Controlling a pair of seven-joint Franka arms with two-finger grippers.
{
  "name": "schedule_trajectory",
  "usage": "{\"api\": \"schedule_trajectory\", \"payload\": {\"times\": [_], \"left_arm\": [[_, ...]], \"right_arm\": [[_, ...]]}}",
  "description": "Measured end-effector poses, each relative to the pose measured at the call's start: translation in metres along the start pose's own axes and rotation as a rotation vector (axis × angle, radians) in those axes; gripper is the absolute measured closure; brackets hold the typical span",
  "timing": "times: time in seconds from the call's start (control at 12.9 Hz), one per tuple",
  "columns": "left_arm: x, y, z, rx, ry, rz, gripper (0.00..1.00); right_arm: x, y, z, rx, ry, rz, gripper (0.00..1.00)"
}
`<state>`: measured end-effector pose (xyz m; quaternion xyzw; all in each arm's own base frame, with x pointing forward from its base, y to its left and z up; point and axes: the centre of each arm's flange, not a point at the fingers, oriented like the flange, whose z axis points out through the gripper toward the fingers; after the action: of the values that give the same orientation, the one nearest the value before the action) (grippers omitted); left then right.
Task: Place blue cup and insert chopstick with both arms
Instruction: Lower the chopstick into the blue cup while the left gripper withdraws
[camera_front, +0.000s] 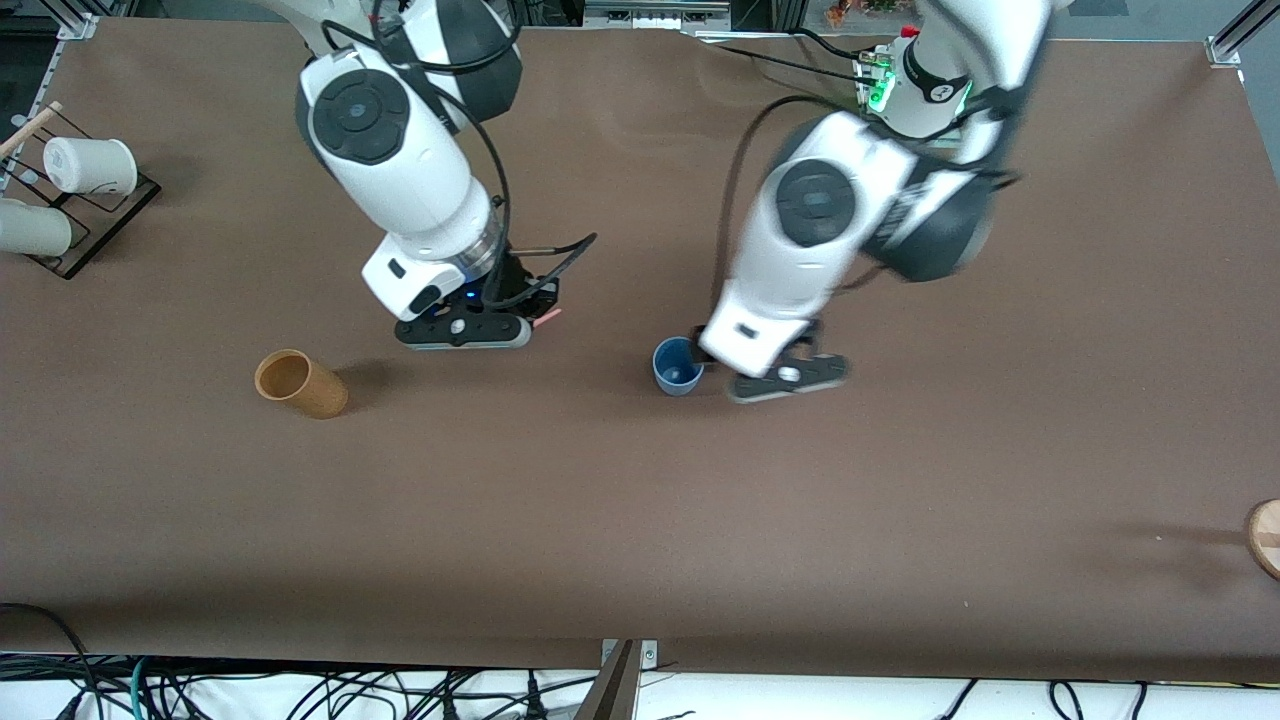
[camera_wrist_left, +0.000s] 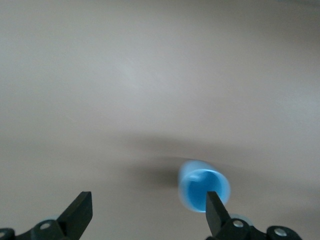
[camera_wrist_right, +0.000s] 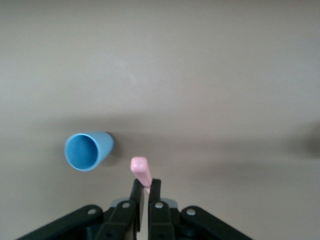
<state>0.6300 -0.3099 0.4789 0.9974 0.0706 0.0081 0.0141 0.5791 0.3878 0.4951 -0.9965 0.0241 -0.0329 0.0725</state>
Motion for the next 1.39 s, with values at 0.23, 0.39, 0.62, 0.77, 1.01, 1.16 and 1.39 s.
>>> {"api": "schedule_trajectory", "payload": {"times": [0.23, 0.39, 0.62, 0.77, 1.01, 1.16, 1.39], "left_arm": [[0.031, -0.129, -0.075, 0.014, -0.005, 0.075, 0.0], [0.03, -0.202, -0.12, 0.035, 0.001, 0.048, 0.0], [-0.001, -0.286, -0.162, 0.049, -0.103, -0.05, 0.0], [-0.01, -0.295, -0.163, 0.049, -0.129, -0.057, 0.0], [-0.009, -0.298, -0.16, 0.036, -0.132, 0.111, 0.0], [-0.008, -0.303, -0.16, 0.032, -0.133, 0.166, 0.0], [-0.008, -0.3, -0.16, 0.03, -0.132, 0.19, 0.0]], "right_arm": [[-0.013, -0.042, 0.012, 0.031, 0.02, 0.066, 0.93], [-0.017, -0.07, 0.029, 0.053, 0.035, 0.109, 0.93], [-0.027, -0.102, 0.076, 0.041, 0.081, 0.137, 0.93], [-0.033, -0.112, 0.102, 0.024, 0.095, 0.139, 0.93], [-0.031, -0.112, 0.109, 0.018, 0.097, 0.142, 0.93], [-0.03, -0.111, 0.112, 0.003, 0.108, 0.135, 0.93], [-0.029, -0.108, 0.129, -0.026, 0.105, 0.127, 0.64]]}}
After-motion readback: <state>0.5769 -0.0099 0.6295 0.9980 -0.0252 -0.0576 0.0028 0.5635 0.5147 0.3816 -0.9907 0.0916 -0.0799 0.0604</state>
